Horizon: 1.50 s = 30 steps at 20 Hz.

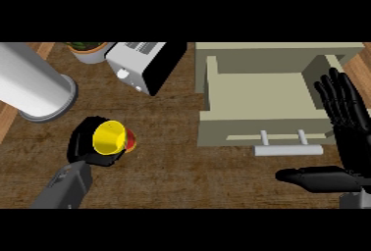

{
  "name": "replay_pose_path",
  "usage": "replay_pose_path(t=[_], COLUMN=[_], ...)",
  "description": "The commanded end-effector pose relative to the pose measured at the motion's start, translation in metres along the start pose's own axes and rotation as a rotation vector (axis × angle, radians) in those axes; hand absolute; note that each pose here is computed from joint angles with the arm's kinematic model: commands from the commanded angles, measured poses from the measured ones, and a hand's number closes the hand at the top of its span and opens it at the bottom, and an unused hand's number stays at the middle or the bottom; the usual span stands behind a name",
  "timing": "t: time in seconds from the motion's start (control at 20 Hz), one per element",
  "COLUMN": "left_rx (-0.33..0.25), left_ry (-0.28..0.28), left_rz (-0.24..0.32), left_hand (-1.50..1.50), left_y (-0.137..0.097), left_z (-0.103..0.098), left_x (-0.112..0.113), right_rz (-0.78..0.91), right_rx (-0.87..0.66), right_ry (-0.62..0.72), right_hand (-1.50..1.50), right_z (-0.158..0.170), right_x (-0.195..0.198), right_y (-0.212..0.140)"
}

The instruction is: Pick up the cup, place it into the drawer and close the drawer

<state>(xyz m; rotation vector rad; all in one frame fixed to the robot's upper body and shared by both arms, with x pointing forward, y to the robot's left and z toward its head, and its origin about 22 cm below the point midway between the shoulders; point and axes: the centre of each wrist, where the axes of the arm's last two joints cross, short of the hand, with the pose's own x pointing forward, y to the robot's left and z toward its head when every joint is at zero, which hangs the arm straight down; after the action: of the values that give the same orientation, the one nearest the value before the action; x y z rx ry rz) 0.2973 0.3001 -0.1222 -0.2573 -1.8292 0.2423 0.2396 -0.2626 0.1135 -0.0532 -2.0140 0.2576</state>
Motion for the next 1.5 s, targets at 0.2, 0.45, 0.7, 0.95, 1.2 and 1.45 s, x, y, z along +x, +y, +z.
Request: replay_pose_path(t=[0.2,0.45,0.7,0.95,1.2,1.45], left_rx=[0.011,-0.111,-0.203,-0.259,-0.311,-0.335], left_ry=[-0.259,-0.258,-0.298,-0.311,-0.306,-0.298], left_rz=[0.077,0.05,0.003,-0.033,-0.079,-0.136], left_hand=[1.5,1.5,1.5,1.5,1.5,1.5], left_y=[-0.014,-0.052,-0.087,-0.13,-0.19,-0.248], left_z=[-0.026,-0.066,-0.101,-0.124,-0.145,-0.172], left_x=[0.01,0.023,0.053,0.086,0.121,0.146], right_rz=[0.008,0.014,0.015,0.027,0.017,0.021], right_rx=[-0.012,-0.017,-0.02,-0.01,-0.038,-0.014], right_ry=[0.023,0.013,0.022,0.028,0.02,0.006], right_hand=[-1.5,-1.5,-1.5,-1.5,-1.5,-1.5], right_z=[0.003,0.002,0.014,0.015,0.005,0.012], right_x=[-0.004,-0.004,-0.015,-0.007,0.003,-0.008], right_y=[-0.018,-0.012,-0.019,-0.012,-0.012,-0.037])
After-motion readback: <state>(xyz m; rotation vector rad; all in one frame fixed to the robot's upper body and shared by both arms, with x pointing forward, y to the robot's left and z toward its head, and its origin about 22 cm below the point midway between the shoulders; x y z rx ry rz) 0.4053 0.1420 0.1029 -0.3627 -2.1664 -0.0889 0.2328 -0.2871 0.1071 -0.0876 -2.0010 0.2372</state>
